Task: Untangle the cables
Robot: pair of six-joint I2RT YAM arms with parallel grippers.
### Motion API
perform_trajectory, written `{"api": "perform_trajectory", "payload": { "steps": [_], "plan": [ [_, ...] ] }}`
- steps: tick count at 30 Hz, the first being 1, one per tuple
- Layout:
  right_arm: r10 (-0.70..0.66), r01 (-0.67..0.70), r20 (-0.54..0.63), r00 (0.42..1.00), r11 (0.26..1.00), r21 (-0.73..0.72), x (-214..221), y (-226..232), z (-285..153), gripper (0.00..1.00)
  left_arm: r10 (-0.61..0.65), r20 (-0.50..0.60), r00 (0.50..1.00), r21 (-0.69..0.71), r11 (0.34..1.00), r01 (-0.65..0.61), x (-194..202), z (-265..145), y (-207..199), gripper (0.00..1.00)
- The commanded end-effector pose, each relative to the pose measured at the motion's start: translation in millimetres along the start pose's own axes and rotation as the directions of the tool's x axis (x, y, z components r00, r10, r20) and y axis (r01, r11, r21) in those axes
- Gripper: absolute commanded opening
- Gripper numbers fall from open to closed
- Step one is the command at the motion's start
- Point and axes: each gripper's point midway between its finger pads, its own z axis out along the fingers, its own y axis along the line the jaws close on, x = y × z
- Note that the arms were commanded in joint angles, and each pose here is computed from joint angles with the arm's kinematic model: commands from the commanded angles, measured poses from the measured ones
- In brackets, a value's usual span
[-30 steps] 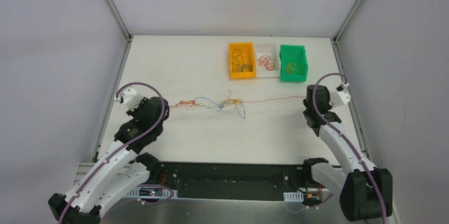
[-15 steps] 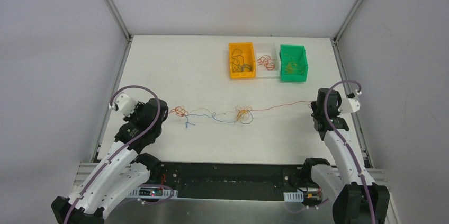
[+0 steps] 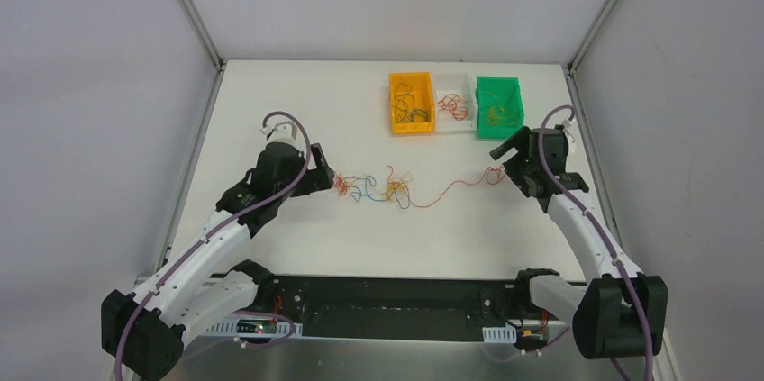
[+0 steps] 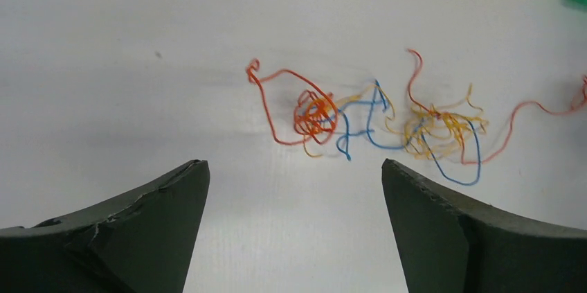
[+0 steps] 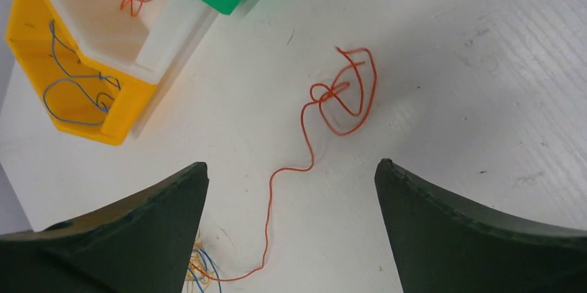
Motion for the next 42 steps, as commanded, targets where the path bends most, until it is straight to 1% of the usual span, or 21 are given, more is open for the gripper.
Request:
{"api": "perform_trajectory", "payload": {
  "steps": [1,3,5,8,9,10,11,13,16,19,21,23,25,29,35,38,42],
  "plan": [
    [-0.076,0.079,-0.067,0.995,0.996,0.032,12.9,0.2,-11.9,0.95,0.152,-0.028,0.988,0.322,0.937,-0.136,-2.2,-8.6,-63.8,0.99],
    [-0.065,0.067,-0.093,0.994,0.998,0.017,20.2,7.8,-15.0,0.96,0.188,-0.024,0.982,0.368,0.915,-0.166,-0.3,-4.4,-77.7,0.99],
    [-0.086,0.082,-0.148,0.985,0.996,-0.033,38.5,25.4,-19.2,0.96,0.211,-0.02,0.977,0.418,0.89,-0.183,1.7,1.3,-91.8,0.99],
    [-0.133,0.125,-0.2,0.971,0.991,-0.054,67.3,46.6,-26.2,0.97,0.241,-0.022,0.97,0.486,0.851,-0.201,8.2,11.2,-112.1,0.97],
    [-0.129,0.121,-0.222,0.966,0.992,-0.047,78.7,50.5,-27.6,0.96,0.251,-0.016,0.968,0.505,0.837,-0.209,8.6,13.9,-118.9,0.97],
    [-0.095,0.089,-0.24,0.966,0.995,-0.035,87.3,53.6,-28.6,0.95,0.276,-0.013,0.961,0.537,0.813,-0.226,11.7,15.4,-125.6,0.97],
    [-0.05,0.048,-0.255,0.966,0.999,-0.012,96.7,54.4,-29.2,0.93,0.301,-0.017,0.954,0.586,0.776,-0.234,14.8,13.1,-135.3,0.96],
    [0.054,-0.045,-0.263,0.963,0.998,0.039,112.8,52.0,-30.9,0.87,0.321,-0.024,0.947,0.624,0.745,-0.237,18.5,14.6,-144.0,0.96],
    [0.118,-0.114,-0.246,0.962,0.993,0.03,129.5,55.3,-33.2,0.8,0.318,0.001,0.948,0.652,0.719,-0.241,22.4,19.3,-149.0,0.96],
    [0.126,-0.112,-0.205,0.971,0.991,0.077,132.2,47.2,-28.7,0.74,0.292,0.025,0.956,0.677,0.699,-0.231,23.2,22.4,-155.1,0.95],
    [0.105,-0.082,-0.214,0.971,0.99,0.113,137.2,42.7,-22.8,0.7,0.285,0.042,0.958,0.713,0.663,-0.229,26.9,21.0,-160.6,0.95],
    [0.087,-0.05,-0.235,0.968,0.986,0.16,143.8,38.6,-17.0,0.68,0.292,0.052,0.955,0.728,0.644,-0.236,30.0,18.9,-161.1,0.94],
    [0.072,-0.023,-0.253,0.965,0.981,0.19,149.0,39.1,-11.1,0.64,0.3,0.07,0.951,0.725,0.64,-0.255,30.6,15.0,-157.4,0.94],
    [0.059,-0.001,-0.273,0.96,0.978,0.207,159.2,40.7,4.7,0.6,0.278,0.14,0.95,0.71,0.64,-0.292,26.3,7.1,-149.1,0.94],
    [0.029,0.061,-0.324,0.945,0.963,0.264,171.4,48.6,22.1,0.57,0.274,0.162,0.948,0.701,0.644,-0.306,26.4,6.8,-145.1,0.94],
    [0.037,0.066,-0.355,0.934,0.96,0.273,180.4,50.9,27.4,0.48,0.277,0.159,0.948,0.703,0.642,-0.306,28.0,8.9,-145.9,0.94],
    [0.051,0.06,-0.403,0.914,0.965,0.257,193.1,51.4,29.1,0.26,0.273,0.13,0.953,0.729,0.625,-0.279,35.7,13.4,-150.8,0.94]
  ]
}}
